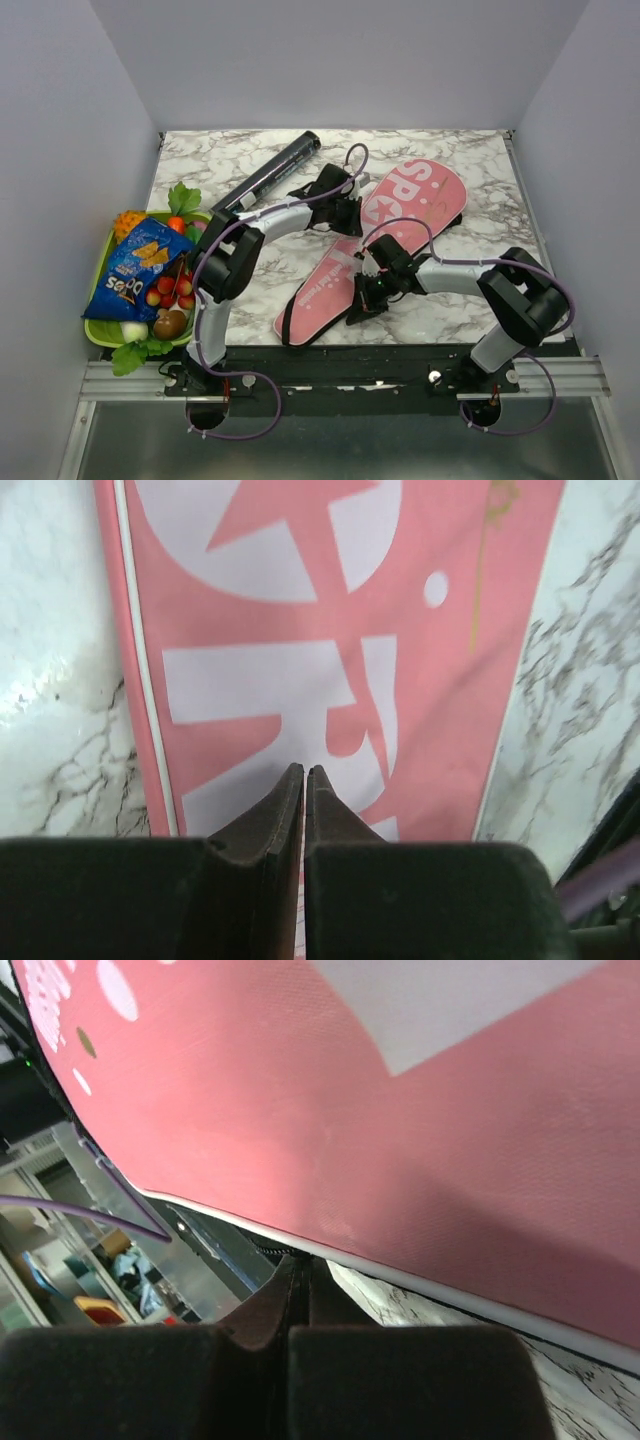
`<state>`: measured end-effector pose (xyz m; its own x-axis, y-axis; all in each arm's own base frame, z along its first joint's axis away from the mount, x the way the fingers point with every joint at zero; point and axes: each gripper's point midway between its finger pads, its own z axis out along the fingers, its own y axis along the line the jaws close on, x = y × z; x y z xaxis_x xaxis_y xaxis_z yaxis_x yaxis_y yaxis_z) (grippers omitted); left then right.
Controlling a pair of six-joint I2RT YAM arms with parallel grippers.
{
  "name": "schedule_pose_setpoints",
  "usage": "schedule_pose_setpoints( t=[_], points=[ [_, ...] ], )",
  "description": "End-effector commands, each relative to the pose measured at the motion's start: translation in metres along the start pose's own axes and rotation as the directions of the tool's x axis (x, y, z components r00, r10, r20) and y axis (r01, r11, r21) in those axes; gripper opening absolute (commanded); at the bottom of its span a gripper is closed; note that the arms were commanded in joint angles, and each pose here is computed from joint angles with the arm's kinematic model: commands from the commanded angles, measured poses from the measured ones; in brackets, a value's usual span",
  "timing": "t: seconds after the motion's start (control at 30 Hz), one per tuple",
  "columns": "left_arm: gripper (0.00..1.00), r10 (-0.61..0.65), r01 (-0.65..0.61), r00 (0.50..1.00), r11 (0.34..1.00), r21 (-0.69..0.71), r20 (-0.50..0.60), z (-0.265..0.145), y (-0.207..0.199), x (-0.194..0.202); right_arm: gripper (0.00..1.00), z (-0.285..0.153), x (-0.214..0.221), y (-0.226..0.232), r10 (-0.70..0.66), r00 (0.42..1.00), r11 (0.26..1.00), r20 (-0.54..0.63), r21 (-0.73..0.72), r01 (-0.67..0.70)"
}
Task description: Pack up the badminton gear
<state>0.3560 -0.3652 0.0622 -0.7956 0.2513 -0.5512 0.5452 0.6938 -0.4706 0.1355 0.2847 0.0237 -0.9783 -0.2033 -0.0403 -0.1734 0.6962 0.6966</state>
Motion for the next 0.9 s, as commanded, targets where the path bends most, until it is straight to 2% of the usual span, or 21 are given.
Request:
schedule_pose_setpoints(
  t=[0.0, 0.13, 0.23, 0.27, 0.3, 0.37, 0.5, 0.67, 0.77, 0.87],
  points=[
    [0.12, -0.008, -0.019, 0.987, 0.987, 0.162, 0.163, -0.013, -0.036, -0.057, 0.01, 0.008, -0.005, -0.01, 0.095, 0.994, 0.995, 0.046, 0.039, -0.096],
    [0.14, 0.003, -0.036, 0.981, 0.984, 0.172, 0.192, -0.044, -0.052, -0.066, 0.01, 0.0, -0.014, -0.026, 0.147, 0.984, 0.985, 0.104, 0.071, -0.155],
    [0.16, 0.026, -0.033, 0.985, 0.999, 0.038, 0.168, -0.072, -0.039, -0.054, 0.01, -0.014, -0.03, -0.04, 0.168, 0.972, 0.979, 0.163, 0.09, -0.184],
    [0.18, 0.031, -0.022, 0.986, 0.998, -0.052, 0.167, -0.082, -0.027, -0.053, 0.01, -0.018, -0.034, -0.043, 0.164, 0.971, 0.979, 0.172, 0.096, -0.182],
    [0.18, 0.001, 0.008, 0.997, 0.993, -0.121, 0.072, -0.089, -0.015, -0.029, 0.01, -0.023, -0.043, -0.05, 0.183, 0.963, 0.973, 0.195, 0.103, -0.206],
    [0.18, -0.017, 0.02, 1.0, 0.979, -0.201, 0.02, -0.1, -0.003, -0.011, 0.01, -0.031, -0.059, -0.055, 0.176, 0.958, 0.973, 0.225, 0.11, -0.204],
    [0.2, -0.038, 0.044, 0.999, 0.96, -0.276, 0.026, -0.138, 0.003, 0.019, 0.01, -0.047, -0.101, -0.066, 0.203, 0.935, 0.967, 0.29, 0.09, -0.238],
    [0.21, -0.068, 0.06, 0.998, 0.941, -0.333, -0.011, -0.162, 0.011, 0.054, 0.01, -0.053, -0.143, -0.067, 0.209, 0.927, 0.966, 0.312, 0.084, -0.246],
    [0.21, -0.092, 0.077, 0.996, 0.895, -0.44, -0.013, -0.176, 0.03, 0.071, 0.01, -0.064, -0.163, -0.065, 0.188, 0.924, 0.97, 0.334, 0.088, -0.229],
    [0.22, -0.139, 0.105, 0.99, 0.809, -0.578, -0.014, -0.185, 0.057, 0.085, 0.01, -0.076, -0.171, -0.071, 0.169, 0.924, 0.97, 0.343, 0.111, -0.218]
  ],
)
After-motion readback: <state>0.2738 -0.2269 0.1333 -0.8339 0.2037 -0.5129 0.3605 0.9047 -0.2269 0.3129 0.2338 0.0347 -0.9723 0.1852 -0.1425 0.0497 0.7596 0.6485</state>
